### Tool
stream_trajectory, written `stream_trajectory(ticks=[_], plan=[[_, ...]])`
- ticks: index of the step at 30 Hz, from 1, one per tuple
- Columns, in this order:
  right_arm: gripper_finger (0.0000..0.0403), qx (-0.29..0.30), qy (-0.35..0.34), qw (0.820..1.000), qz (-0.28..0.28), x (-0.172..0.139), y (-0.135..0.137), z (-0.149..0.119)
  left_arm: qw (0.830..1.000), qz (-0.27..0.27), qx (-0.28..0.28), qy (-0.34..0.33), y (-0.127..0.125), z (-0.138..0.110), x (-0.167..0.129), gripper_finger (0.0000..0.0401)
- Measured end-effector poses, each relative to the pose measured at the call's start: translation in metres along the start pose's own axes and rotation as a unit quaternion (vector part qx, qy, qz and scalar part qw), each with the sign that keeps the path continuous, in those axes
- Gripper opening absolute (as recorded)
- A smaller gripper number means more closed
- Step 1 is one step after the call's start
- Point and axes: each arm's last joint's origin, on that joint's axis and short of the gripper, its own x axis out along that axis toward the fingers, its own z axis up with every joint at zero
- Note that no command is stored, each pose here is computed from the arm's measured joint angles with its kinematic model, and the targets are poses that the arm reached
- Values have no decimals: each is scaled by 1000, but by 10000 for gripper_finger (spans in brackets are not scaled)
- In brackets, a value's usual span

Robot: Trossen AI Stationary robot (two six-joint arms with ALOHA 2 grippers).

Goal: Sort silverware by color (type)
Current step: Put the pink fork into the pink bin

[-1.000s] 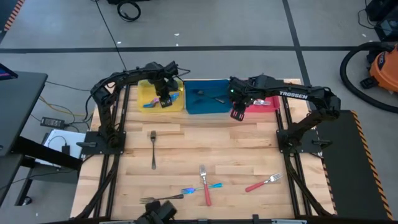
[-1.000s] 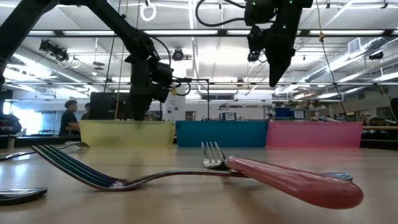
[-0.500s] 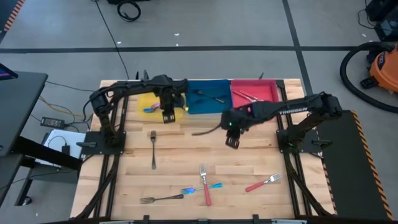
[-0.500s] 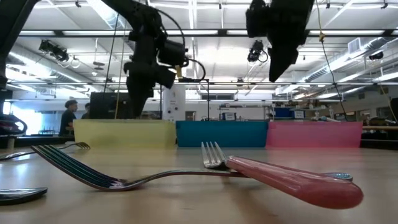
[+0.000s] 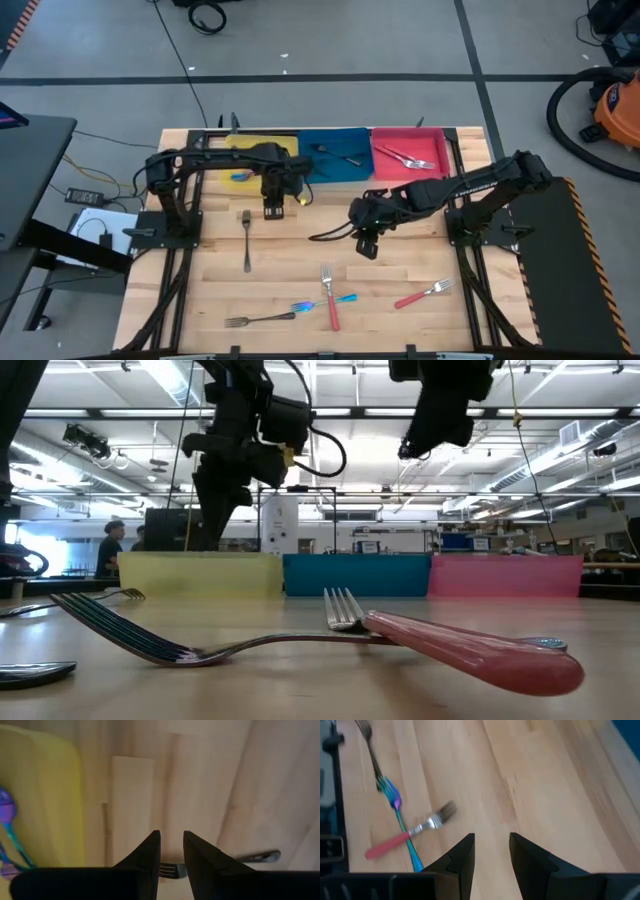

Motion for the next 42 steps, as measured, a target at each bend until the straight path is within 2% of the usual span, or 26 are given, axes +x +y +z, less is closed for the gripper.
stream_trajectory(ticks=[9, 18, 24, 29, 34, 42], plan=[[131, 76, -22, 997, -14, 4, 7, -1, 996, -5, 67, 54, -39, -4, 3, 84], [135, 186, 27, 982, 6, 52, 17, -4, 993, -2, 90, 82, -64, -14, -1, 84], [134, 214, 14, 974, 75, 72, 45, -8, 991, 3, 123, 61, -85, -33, -13, 84], [134, 247, -15, 959, 136, 82, 67, -8, 993, 7, 114, 36, -95, -56, -23, 84], [133, 281, 5, 951, 129, 98, 73, -17, 994, 8, 104, 19, -100, -82, -32, 84], [133, 269, -10, 955, 122, 105, 74, -18, 994, 6, 106, -38, -101, -104, -44, 84]])
